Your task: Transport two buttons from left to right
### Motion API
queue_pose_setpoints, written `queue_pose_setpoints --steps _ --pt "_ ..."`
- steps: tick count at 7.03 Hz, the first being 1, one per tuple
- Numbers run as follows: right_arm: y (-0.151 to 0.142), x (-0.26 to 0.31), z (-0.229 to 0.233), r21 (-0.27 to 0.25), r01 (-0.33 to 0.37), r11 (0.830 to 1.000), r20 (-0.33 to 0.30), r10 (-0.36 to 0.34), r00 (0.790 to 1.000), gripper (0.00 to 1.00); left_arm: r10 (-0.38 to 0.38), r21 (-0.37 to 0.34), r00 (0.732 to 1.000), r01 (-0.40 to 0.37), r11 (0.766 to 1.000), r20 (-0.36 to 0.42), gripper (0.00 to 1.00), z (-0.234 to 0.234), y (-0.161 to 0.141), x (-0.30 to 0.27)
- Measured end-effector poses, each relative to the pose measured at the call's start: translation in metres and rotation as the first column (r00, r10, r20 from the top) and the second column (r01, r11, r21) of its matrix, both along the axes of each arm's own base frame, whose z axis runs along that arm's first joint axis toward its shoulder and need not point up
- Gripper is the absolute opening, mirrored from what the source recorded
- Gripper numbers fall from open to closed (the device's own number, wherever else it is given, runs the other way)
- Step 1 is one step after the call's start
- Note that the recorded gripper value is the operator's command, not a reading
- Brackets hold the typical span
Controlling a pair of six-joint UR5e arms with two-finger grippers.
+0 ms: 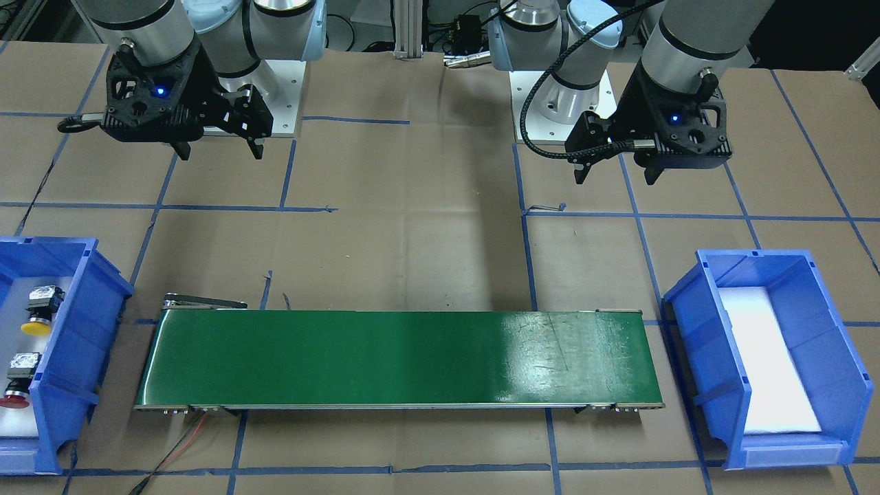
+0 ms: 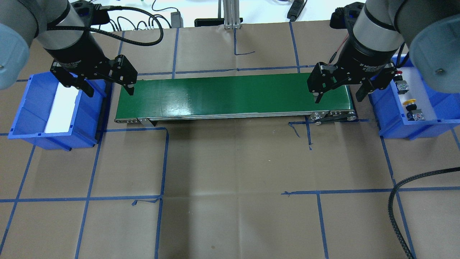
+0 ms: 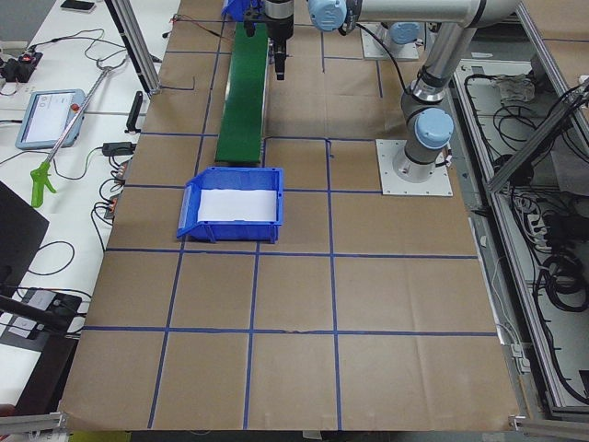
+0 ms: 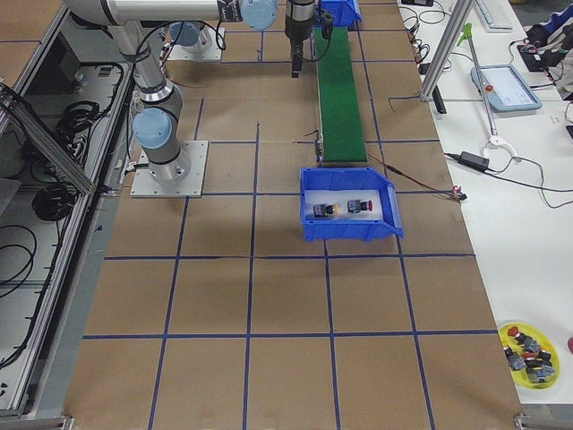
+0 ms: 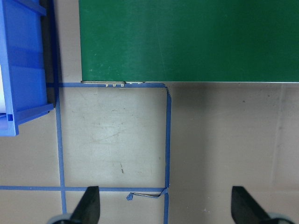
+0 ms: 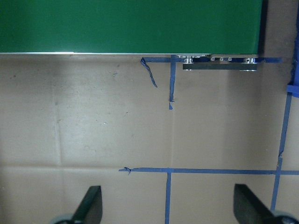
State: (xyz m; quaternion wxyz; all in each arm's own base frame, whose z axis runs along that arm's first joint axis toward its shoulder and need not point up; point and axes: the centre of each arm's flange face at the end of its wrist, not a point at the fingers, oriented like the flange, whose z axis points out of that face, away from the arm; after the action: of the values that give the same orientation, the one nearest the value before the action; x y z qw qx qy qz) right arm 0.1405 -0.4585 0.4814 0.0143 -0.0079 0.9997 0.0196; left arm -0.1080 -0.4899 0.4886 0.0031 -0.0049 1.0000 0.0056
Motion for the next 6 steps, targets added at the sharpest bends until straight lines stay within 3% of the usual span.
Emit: queue_pose_setpoints --steps 6 --pt "-0.0027 -0.0002 -0.0034 0.005 -0.007 1.0 -0.003 0.007 1.0 1.0 0.0 -0.001 1.0 0.0 1.0 0.0 1.0 0.0003 0.0 0.0"
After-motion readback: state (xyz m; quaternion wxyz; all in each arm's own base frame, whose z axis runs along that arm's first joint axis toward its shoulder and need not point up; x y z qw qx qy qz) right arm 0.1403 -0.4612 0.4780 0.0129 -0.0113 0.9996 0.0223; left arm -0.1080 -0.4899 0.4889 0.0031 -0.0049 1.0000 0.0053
